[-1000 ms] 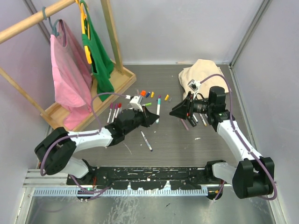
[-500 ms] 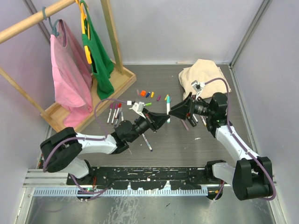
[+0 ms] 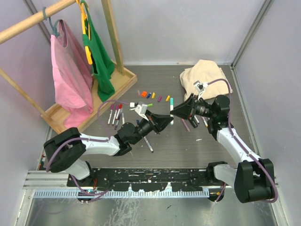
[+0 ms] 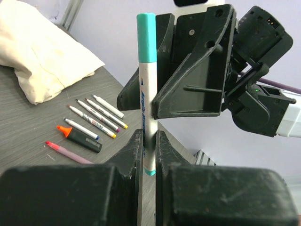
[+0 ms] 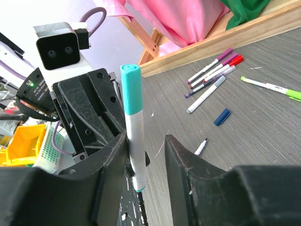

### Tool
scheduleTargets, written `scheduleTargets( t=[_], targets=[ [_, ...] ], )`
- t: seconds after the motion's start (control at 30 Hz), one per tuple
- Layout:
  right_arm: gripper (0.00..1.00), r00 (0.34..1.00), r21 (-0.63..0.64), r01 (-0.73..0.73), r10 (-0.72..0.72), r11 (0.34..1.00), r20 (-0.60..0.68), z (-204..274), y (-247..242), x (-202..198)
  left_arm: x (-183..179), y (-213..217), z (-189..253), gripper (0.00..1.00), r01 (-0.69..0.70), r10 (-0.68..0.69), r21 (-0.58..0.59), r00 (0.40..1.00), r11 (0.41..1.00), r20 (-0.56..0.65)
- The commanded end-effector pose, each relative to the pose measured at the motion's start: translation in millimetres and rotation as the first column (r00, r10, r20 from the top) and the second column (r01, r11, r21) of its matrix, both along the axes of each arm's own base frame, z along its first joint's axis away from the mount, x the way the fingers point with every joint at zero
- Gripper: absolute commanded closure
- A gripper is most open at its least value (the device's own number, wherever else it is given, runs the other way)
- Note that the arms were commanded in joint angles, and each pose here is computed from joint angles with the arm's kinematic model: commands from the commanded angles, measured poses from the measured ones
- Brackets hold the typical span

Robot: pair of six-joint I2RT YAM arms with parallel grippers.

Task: Open the pen caps
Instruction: Pick up the pen from the center of the board.

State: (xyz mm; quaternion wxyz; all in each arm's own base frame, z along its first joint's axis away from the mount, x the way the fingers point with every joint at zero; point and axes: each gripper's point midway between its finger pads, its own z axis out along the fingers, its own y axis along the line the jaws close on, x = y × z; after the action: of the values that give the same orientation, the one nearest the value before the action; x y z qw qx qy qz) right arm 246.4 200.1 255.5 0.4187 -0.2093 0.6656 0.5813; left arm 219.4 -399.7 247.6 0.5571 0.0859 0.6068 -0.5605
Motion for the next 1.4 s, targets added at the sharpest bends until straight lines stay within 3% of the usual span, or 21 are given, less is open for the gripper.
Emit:
scheduleTargets(
  t=[0.0, 0.23, 0.4, 0.47, 0.57, 0.63, 0.9, 1.17, 1.37],
  targets=[
    [0.58, 0.998, 0.01, 0.002, -0.003, 1.0, 0.062, 11.2, 1.6, -3.7, 0.8, -0.6, 38.8, 1.0, -0.008, 0.015, -0.107, 0.998, 0.994, 0.066],
    [0.75, 0.996, -0.015, -0.035, 0.036, 0.999, 0.079, 7.3, 9.9, -8.9, 0.9, -4.6, 37.4, 1.0, 0.002, 0.004, -0.113, 0.999, 0.994, 0.051],
    [0.77, 0.994, -0.023, -0.057, 0.059, 0.998, 0.088, 7.2, 12.7, -12.5, 0.3, -5.5, 36.2, 1.0, 0.007, -0.002, -0.113, 0.999, 0.994, 0.045],
    [0.84, 0.993, -0.029, -0.06, 0.063, 0.998, 0.1, 8.2, 13.1, -12.6, -0.7, -5.2, 36.0, 0.98, 0.009, -0.004, -0.111, 0.999, 0.994, 0.045],
    [0.94, 0.992, -0.042, -0.063, 0.067, 0.997, 0.111, 8.6, 12.9, -12.4, -1.6, -2.2, 32.3, 0.88, 0.008, -0.004, -0.103, 0.999, 0.995, 0.038],
    [0.96, 0.991, -0.052, -0.061, 0.067, 0.997, 0.12, 8.8, 12.5, -11.7, -3.7, 1.3, 29.4, 0.76, 0.008, -0.005, -0.099, 0.999, 0.995, 0.033],
    [0.99, 0.987, -0.092, -0.067, 0.079, 0.994, 0.142, 6.5, 11.5, -11.8, -13.7, 28.5, 30.4, 0.35, -0.001, 0.004, -0.054, 0.998, 0.999, 0.062],
    [0.99, 0.975, -0.154, -0.153, 0.174, 0.976, 0.137, 1.7, 11.3, -19.3, -9.5, 48.9, 48.1, 0.04, 0.084, -0.086, 0.051, 0.995, 0.995, 0.042],
    [0.99, 0.962, -0.153, -0.206, 0.229, 0.966, 0.15, 2.5, 11.9, -27.5, 5.8, 47.9, 59.6, 0.01, 0.178, -0.176, 0.021, 0.982, 0.984, -0.062]
  ],
)
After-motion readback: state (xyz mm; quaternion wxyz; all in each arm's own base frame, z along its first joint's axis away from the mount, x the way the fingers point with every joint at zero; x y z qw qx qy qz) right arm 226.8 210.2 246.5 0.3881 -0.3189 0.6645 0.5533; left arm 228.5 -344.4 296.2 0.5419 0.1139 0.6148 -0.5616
